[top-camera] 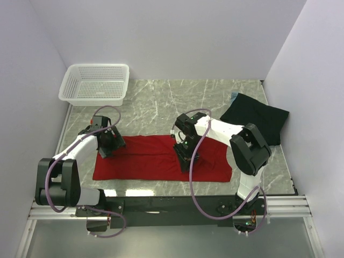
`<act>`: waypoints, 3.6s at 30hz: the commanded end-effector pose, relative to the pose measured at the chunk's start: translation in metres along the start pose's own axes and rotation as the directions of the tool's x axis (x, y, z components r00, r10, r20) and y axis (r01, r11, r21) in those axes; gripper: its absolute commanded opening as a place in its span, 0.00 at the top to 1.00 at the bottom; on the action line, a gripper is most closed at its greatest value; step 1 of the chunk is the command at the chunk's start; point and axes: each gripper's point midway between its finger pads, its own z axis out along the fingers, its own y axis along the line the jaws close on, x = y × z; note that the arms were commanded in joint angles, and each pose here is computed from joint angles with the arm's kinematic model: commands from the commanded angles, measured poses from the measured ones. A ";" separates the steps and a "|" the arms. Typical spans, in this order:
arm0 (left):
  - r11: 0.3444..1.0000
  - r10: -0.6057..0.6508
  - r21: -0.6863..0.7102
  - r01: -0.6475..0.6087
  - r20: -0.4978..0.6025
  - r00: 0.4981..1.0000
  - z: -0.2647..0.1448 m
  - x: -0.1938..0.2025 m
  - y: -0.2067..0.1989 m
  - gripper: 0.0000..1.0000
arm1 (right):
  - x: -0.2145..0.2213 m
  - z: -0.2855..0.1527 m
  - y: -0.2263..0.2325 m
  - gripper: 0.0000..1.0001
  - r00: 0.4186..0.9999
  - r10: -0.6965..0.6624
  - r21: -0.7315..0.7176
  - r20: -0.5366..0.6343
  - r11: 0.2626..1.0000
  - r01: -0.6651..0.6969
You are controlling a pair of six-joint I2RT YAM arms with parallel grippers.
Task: Fold and stack the t-shirts
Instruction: Fold the tshirt
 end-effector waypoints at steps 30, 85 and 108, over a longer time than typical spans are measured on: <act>0.998 0.056 0.013 -0.056 -0.025 0.998 0.010 0.001 -0.002 0.20 | 0.021 -0.017 -0.135 0.55 0.776 0.474 0.241 0.416 0.766 -0.596; 0.996 0.059 0.061 -0.063 0.066 0.996 -0.023 -0.043 -0.034 0.20 | -0.018 -0.098 -0.055 0.50 0.858 0.166 0.262 0.485 0.909 -0.324; 0.998 -0.032 0.047 0.030 0.053 0.998 -0.041 -0.045 0.003 0.18 | -0.032 0.042 -0.017 0.52 0.967 0.007 0.268 0.255 0.960 -0.078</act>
